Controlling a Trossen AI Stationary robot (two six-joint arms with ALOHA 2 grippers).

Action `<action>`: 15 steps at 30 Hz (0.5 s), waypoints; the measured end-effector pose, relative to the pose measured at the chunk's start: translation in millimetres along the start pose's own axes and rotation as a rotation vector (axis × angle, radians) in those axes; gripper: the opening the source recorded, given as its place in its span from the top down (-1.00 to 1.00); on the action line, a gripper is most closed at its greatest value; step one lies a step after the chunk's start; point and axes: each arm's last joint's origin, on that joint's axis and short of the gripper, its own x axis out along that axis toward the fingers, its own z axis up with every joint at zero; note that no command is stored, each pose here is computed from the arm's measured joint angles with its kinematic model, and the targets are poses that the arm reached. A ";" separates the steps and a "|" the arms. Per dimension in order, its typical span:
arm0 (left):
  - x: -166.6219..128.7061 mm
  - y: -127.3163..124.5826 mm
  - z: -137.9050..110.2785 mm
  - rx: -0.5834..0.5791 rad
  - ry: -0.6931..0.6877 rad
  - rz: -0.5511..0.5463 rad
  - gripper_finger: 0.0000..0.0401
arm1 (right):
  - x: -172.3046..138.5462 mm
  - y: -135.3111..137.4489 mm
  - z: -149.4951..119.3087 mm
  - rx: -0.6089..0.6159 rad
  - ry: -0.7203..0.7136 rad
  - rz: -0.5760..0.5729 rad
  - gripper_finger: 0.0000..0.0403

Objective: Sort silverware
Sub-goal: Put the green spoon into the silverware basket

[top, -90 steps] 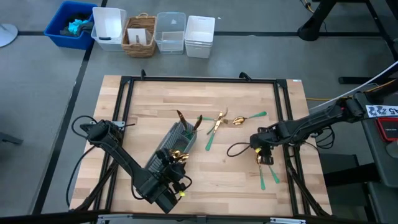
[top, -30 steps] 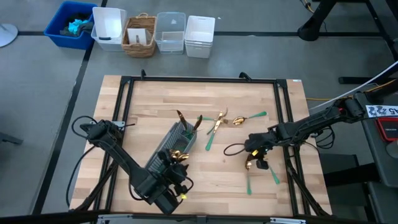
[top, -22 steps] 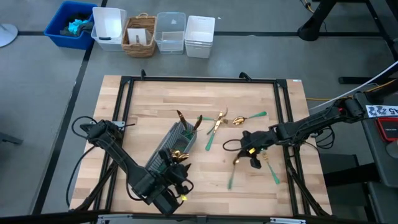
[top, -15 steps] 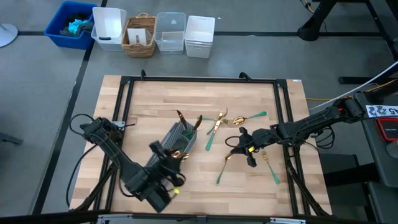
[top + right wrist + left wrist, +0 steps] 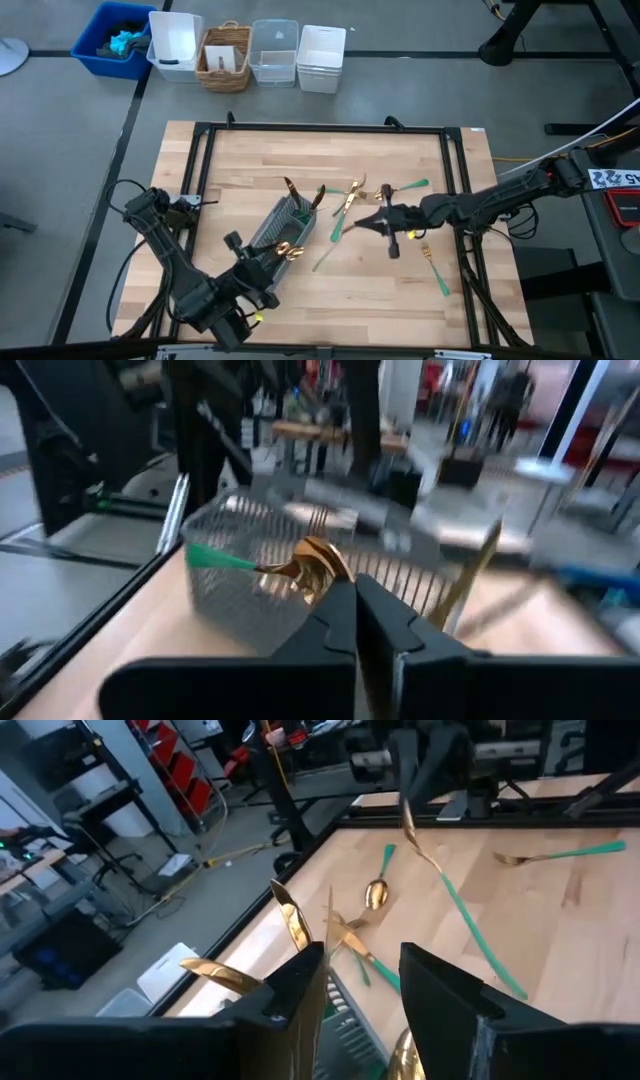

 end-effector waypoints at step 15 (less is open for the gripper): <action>-0.8 0.4 0.7 0.036 -0.040 0.013 0.39 | 102.7 13.1 26.1 -0.526 0.048 -0.045 1.00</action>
